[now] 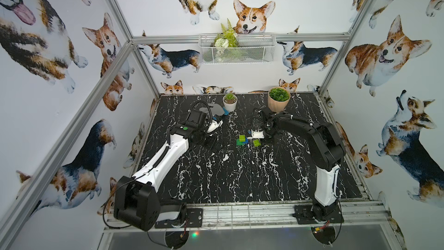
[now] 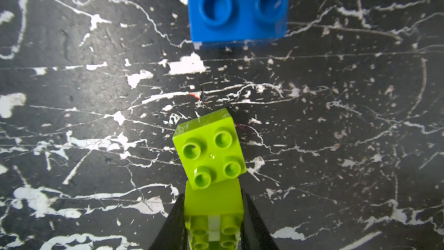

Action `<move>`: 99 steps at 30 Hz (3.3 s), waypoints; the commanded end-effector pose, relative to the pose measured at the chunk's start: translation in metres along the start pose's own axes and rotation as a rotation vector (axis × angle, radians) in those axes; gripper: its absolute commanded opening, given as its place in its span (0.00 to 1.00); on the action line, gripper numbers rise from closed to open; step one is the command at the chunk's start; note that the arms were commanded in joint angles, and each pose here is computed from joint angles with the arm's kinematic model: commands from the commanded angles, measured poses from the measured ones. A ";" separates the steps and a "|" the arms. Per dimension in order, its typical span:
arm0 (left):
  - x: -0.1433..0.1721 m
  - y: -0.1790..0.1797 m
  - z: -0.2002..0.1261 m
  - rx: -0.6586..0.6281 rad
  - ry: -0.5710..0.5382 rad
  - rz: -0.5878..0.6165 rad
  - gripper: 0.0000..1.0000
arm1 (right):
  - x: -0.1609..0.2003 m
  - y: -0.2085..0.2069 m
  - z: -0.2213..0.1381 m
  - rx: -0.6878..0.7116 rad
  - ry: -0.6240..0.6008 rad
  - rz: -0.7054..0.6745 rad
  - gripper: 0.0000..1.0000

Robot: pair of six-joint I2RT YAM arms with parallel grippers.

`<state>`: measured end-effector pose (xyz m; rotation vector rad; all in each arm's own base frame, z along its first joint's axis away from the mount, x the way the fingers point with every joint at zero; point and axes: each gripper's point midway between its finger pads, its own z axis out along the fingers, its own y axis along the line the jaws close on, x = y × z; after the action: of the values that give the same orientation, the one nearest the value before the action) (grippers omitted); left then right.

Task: Assemble the letter s with lego
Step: Adjust the lego brick at the center of the board, then place the lego brick at the center of the board, then pick up the lego brick from the center of the board, then assemble the lego brick with the lego brick.

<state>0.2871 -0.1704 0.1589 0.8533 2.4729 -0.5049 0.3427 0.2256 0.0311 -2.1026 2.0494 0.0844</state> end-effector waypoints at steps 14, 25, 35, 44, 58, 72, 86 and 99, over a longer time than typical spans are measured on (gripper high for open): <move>0.002 -0.003 -0.001 0.013 0.005 0.013 1.00 | 0.000 0.022 0.004 -0.064 0.016 -0.025 0.42; 0.003 -0.003 -0.002 0.012 0.004 0.015 1.00 | -0.002 0.015 -0.001 0.015 -0.057 -0.004 0.44; 0.002 -0.004 -0.003 0.013 0.005 0.016 1.00 | -0.001 0.015 -0.005 0.027 -0.118 0.036 0.41; 0.004 -0.004 -0.005 0.010 0.010 0.014 1.00 | -0.002 0.018 -0.002 -0.002 -0.129 0.043 0.31; 0.001 -0.005 -0.009 0.004 -0.007 0.012 1.00 | -0.006 0.007 -0.036 0.025 -0.147 0.033 0.23; -0.003 -0.005 -0.011 0.006 -0.021 0.011 1.00 | -0.015 0.005 -0.022 -0.042 -0.100 -0.004 0.24; -0.002 -0.004 -0.009 0.002 -0.014 0.013 1.00 | -0.017 0.003 -0.019 -0.054 -0.064 -0.020 0.21; -0.001 -0.003 -0.009 0.001 -0.009 0.014 1.00 | -0.014 0.007 -0.014 -0.080 -0.018 -0.009 0.21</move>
<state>0.2831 -0.1686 0.1665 0.8519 2.4625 -0.5020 0.3427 0.2414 0.0515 -2.1182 2.0190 0.1724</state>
